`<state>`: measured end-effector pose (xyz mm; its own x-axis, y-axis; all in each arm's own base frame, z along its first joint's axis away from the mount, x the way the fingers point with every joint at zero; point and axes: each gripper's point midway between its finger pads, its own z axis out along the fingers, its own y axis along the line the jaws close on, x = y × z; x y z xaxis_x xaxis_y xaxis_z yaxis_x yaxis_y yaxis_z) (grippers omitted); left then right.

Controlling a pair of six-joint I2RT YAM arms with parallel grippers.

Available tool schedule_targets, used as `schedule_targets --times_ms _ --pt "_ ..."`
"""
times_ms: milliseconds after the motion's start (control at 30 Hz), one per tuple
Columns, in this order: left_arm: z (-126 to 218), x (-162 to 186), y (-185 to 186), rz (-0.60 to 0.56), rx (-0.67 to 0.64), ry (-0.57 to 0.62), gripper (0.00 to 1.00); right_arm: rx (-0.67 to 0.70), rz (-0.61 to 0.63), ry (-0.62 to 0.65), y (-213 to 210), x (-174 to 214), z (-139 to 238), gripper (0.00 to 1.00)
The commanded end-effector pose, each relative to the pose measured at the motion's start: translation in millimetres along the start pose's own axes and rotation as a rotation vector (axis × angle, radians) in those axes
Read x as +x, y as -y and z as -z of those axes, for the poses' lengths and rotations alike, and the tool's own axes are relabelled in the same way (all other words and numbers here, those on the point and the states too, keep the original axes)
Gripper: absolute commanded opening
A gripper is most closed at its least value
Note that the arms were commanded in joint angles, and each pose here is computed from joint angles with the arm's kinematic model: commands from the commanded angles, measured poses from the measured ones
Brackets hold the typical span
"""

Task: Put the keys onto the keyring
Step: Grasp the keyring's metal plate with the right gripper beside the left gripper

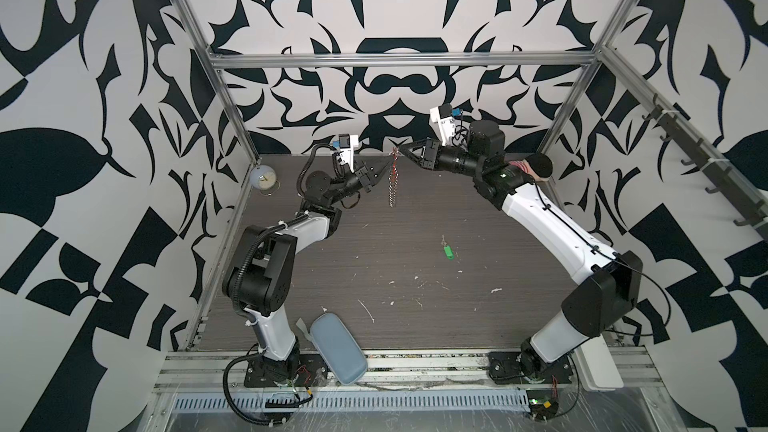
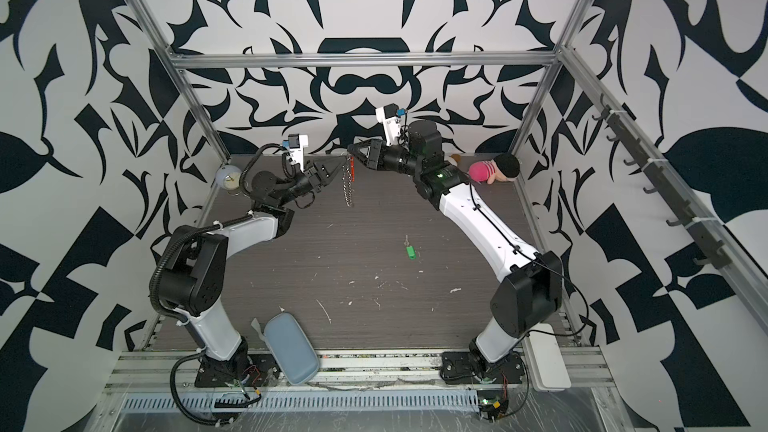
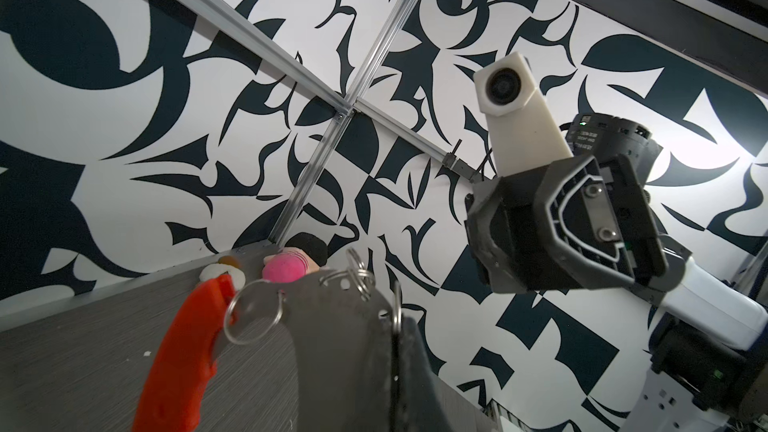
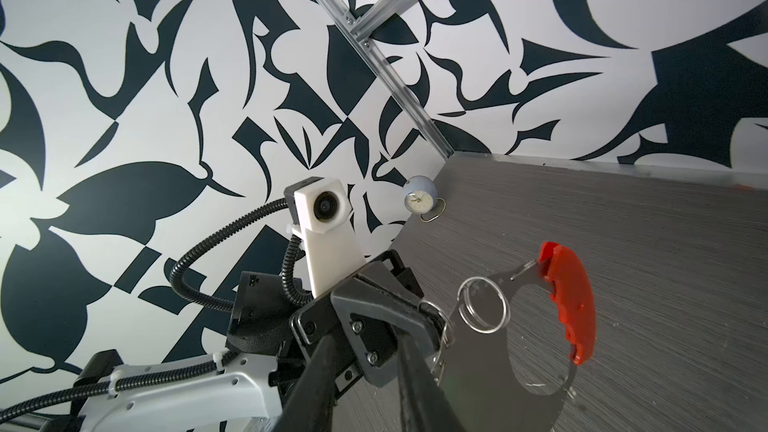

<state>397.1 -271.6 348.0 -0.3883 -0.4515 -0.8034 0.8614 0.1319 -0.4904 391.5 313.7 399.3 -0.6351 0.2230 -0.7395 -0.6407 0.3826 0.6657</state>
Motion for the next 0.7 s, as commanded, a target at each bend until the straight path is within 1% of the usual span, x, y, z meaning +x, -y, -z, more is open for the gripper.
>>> schedule_targets --times_ms 0,233,400,500,667 --pt "-2 -26 25 -0.092 0.089 0.056 0.0 -0.089 0.048 0.045 -21 -18 4 0.3" --pt "-8 -36 22 -0.022 0.102 0.068 0.0 -0.107 0.051 0.034 -17 -19 -1 0.3" --pt "-10 -42 25 -0.003 0.108 0.079 0.0 -0.118 0.045 0.04 -12 -21 -6 0.3" --pt "-9 -42 25 0.003 0.107 0.08 0.0 -0.142 0.033 0.046 -13 -23 -8 0.25" --pt "-9 -42 25 0.01 0.106 0.078 0.0 -0.159 0.033 0.051 -17 -25 -9 0.22"
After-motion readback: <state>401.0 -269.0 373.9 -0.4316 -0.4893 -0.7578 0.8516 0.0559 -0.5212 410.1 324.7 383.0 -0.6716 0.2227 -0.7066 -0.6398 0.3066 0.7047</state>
